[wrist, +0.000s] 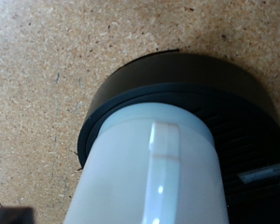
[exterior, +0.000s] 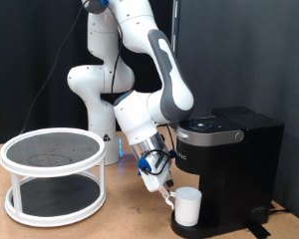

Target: Make a cup of coffee with the keurig machine

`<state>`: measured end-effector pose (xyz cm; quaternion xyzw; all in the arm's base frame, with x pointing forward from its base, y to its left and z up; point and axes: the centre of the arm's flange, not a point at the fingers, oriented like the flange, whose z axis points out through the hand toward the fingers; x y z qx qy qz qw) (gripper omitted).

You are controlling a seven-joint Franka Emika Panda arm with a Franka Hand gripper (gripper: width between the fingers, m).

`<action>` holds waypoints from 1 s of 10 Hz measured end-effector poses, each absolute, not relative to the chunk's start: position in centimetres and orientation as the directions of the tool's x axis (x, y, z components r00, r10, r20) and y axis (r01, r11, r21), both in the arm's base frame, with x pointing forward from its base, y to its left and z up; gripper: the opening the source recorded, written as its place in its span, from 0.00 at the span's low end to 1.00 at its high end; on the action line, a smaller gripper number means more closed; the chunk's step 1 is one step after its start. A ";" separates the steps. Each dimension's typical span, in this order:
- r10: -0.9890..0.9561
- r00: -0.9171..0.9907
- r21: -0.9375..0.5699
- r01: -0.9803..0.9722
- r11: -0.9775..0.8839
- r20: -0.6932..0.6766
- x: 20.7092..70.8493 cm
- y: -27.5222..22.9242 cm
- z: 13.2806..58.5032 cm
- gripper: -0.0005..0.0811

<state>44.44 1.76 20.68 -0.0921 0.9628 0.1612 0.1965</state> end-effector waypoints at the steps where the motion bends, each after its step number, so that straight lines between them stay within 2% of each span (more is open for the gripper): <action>1: -0.124 -0.905 0.270 -0.249 0.930 -0.407 44.4 1.6 20.7 0.71; 2: -0.139 -0.907 0.275 -0.262 0.925 -0.398 43.9 1.3 20.5 0.86; 5: -0.206 -0.909 0.312 -0.326 0.892 -0.362 41.4 -1.2 20.4 0.90; 10: -0.160 -0.902 0.320 -0.301 0.899 -0.400 39.0 -3.9 22.9 0.91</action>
